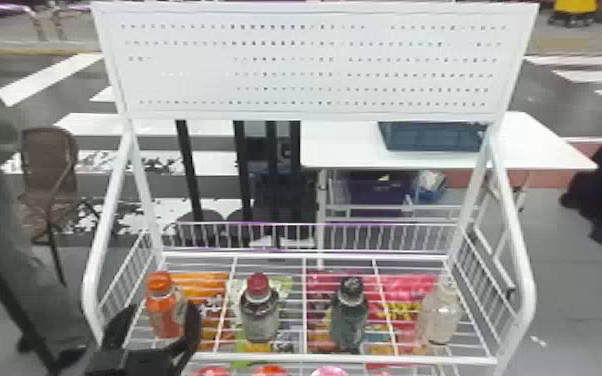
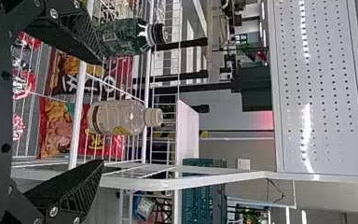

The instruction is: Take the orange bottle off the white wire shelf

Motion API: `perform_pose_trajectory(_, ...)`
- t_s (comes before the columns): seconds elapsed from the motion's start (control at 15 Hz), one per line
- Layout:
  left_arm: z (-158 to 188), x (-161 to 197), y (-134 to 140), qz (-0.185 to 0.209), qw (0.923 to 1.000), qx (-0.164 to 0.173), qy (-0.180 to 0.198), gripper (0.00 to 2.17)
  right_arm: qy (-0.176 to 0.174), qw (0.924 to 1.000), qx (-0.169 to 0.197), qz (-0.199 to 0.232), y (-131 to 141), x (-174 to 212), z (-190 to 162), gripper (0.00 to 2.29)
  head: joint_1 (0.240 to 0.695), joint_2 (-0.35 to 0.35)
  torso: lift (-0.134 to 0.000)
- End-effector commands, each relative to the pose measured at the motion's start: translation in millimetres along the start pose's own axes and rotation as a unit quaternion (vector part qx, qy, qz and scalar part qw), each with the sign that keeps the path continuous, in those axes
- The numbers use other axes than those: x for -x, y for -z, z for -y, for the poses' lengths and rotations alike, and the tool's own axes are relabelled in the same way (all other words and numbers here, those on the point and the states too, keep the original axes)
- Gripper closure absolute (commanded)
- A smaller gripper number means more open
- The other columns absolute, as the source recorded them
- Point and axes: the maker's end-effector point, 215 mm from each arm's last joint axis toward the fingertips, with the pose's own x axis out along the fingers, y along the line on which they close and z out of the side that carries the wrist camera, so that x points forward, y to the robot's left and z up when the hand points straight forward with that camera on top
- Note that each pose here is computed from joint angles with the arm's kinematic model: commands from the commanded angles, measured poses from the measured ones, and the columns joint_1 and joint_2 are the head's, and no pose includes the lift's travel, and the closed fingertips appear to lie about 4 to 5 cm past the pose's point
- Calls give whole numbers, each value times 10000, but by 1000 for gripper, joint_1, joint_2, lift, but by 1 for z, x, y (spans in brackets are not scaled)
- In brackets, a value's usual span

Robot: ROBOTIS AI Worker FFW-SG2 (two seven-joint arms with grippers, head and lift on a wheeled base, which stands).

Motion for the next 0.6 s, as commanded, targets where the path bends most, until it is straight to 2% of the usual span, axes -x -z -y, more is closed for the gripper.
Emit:
perform_pose_trajectory(0.0, 9, -12, -1, -27, 10000, -13, 55, 83, 3, 10000, 5, -4, 0, 0, 1, 147, 499, 0, 0)
perform_pose_trajectory(0.27, 11, -19, 5, -111, 9999, -60, 56, 103, 42, 10000, 16, -43, 3, 2, 7, 147, 499, 0, 0)
perform_pose_trajectory(0.33, 11, -18, 6, -113, 9999, -44, 40, 286, 42, 10000, 16, -43, 3, 2, 7, 147, 499, 0, 0)
perform_pose_trajectory(0.47, 6, -10, 7, -119, 9999, -57, -21, 883, 32, 10000, 20, -44, 3, 2, 7, 147, 499, 0, 0)
perform_pose_trajectory(0.53, 4, -7, 3, -90, 9999, -38, -53, 1099, 26, 10000, 31, -23, 1, 2, 6, 147, 499, 0, 0)
